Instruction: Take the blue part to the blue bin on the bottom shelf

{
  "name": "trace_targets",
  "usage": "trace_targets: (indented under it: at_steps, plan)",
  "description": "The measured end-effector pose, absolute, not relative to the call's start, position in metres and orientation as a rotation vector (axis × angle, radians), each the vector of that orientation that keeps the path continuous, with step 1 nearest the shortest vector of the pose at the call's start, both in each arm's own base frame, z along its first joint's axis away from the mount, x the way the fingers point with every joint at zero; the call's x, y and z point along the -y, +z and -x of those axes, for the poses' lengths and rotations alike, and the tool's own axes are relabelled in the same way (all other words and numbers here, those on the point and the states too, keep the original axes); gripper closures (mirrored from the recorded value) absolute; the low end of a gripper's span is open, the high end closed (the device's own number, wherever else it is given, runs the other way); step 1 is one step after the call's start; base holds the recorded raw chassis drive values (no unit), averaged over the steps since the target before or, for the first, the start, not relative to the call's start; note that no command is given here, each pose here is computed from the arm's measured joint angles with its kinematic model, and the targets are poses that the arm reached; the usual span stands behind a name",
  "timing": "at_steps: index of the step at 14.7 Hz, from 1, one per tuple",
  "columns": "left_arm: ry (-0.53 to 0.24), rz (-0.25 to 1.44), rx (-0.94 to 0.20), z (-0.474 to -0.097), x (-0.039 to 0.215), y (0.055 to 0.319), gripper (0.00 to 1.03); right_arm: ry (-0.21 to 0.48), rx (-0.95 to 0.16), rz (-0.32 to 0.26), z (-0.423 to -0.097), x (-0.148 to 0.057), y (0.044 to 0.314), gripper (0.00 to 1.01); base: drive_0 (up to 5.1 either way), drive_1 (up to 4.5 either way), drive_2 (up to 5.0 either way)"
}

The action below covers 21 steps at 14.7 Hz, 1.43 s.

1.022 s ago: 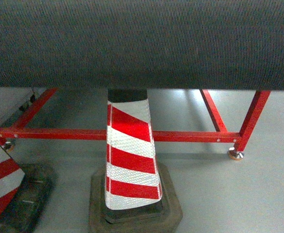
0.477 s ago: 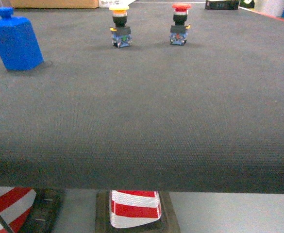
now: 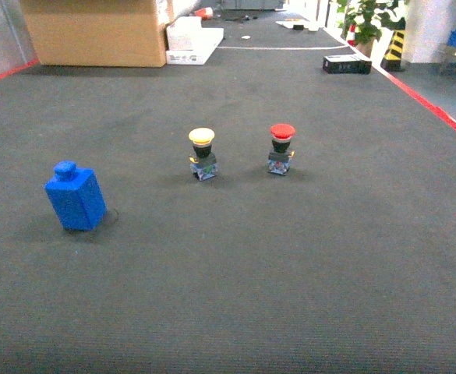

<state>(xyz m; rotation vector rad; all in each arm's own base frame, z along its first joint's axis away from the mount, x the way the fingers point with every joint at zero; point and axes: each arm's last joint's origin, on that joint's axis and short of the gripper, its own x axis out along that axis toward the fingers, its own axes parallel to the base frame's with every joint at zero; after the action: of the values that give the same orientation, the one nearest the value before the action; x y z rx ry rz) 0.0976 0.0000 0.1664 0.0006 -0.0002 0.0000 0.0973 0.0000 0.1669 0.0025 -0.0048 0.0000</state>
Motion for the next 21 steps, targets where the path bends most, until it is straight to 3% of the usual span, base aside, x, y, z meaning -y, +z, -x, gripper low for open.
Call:
trace_targets:
  at_steps: [13, 14, 18, 21]
  plan:
    - [0.0, -0.001, -0.002, -0.098, 0.0, 0.166, 0.05, 0.0, 0.001, -0.003, -0.097, 0.0, 0.167, 0.03, 0.0, 0.0, 0.0]
    - [0.075, 0.027, -0.106, -0.102, 0.003, 0.164, 0.05, -0.001, 0.001, -0.002, -0.097, 0.0, 0.167, 0.03, 0.0, 0.0, 0.0]
    - [0.026, 0.06, -0.106, -0.181, 0.026, 0.183, 0.05, 0.0, 0.001, -0.003, -0.097, 0.0, 0.167, 0.03, 0.0, 0.0, 0.0]
    - [0.003, 0.049, -0.171, -0.242, 0.034, 0.157, 0.05, 0.0, 0.001, -0.002, -0.097, 0.0, 0.167, 0.03, 0.0, 0.0, 0.0]
